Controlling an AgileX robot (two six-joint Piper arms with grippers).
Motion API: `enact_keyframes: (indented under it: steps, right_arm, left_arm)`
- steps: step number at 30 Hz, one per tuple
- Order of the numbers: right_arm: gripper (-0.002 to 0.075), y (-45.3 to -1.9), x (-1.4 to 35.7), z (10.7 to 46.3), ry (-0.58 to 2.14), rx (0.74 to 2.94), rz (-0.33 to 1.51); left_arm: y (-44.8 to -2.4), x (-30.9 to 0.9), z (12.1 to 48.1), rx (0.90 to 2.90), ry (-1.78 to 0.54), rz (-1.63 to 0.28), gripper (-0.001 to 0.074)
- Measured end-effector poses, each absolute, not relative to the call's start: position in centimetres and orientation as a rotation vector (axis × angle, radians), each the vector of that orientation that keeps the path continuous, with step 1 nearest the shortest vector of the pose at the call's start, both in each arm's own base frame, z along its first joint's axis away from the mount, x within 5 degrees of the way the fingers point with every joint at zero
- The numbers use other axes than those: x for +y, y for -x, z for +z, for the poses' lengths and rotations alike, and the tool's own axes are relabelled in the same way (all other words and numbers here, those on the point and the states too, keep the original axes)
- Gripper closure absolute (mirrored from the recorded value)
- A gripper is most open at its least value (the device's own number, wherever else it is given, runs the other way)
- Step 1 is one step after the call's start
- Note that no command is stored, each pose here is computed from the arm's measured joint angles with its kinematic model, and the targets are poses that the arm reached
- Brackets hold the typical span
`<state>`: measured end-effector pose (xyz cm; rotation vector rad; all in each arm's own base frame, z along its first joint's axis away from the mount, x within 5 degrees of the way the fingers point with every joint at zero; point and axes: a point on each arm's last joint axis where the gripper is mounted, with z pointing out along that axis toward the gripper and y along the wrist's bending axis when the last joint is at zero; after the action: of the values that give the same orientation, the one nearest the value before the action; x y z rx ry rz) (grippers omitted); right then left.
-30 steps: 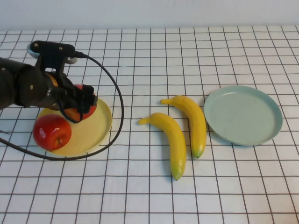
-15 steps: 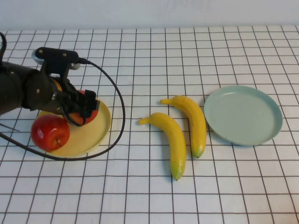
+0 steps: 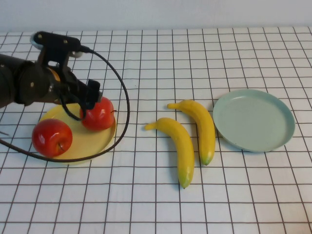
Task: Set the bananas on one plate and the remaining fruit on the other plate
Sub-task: Put one type of fruit in the left plate, then put another type of fruit in the right plate
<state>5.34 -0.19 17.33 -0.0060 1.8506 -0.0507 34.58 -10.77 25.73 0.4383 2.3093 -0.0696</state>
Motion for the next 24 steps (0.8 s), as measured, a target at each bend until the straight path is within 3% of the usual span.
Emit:
enact_keyframes:
  steps: [2, 4, 7, 8, 9, 11, 15, 24]
  right_arm:
    - [0.0741, -5.3, -0.2, 17.3, 0.006, 1.851, -0.051]
    - [0.0741, -5.3, -0.2, 17.3, 0.006, 1.851, -0.051]
    - [0.0741, -5.3, -0.2, 17.3, 0.006, 1.851, -0.051]
    - [0.0741, -5.3, -0.2, 17.3, 0.006, 1.851, -0.051]
    - [0.0741, -5.3, -0.2, 17.3, 0.006, 1.851, -0.051]
    - [0.0741, -5.3, -0.2, 17.3, 0.006, 1.851, -0.051]
    - [0.0741, -5.3, -0.2, 17.3, 0.006, 1.851, -0.051]
    - [0.0741, -5.3, -0.2, 17.3, 0.006, 1.851, -0.051]
  left_arm:
    - [-34.0, -10.6, 27.8, 2.251, -0.430, -0.075, 0.0072]
    - [-33.1, -10.3, 29.7, 2.198, -0.419, -0.082, 0.0137]
    - [-30.6, -9.6, 32.9, 2.107, -0.369, -0.130, 0.0397]
    - [-29.6, -9.4, 33.6, 2.084, -0.351, -0.154, 0.0530]
    - [-28.5, -9.3, 34.2, 2.059, -0.346, -0.169, 0.0601]
    - [-26.3, -8.7, 35.2, 2.017, -0.336, -0.186, 0.0673]
    - [-21.9, -7.3, 34.7, 2.005, -0.324, -0.196, 0.0724]
    - [-14.6, -4.6, 32.9, 2.082, -0.298, -0.173, 0.0734]
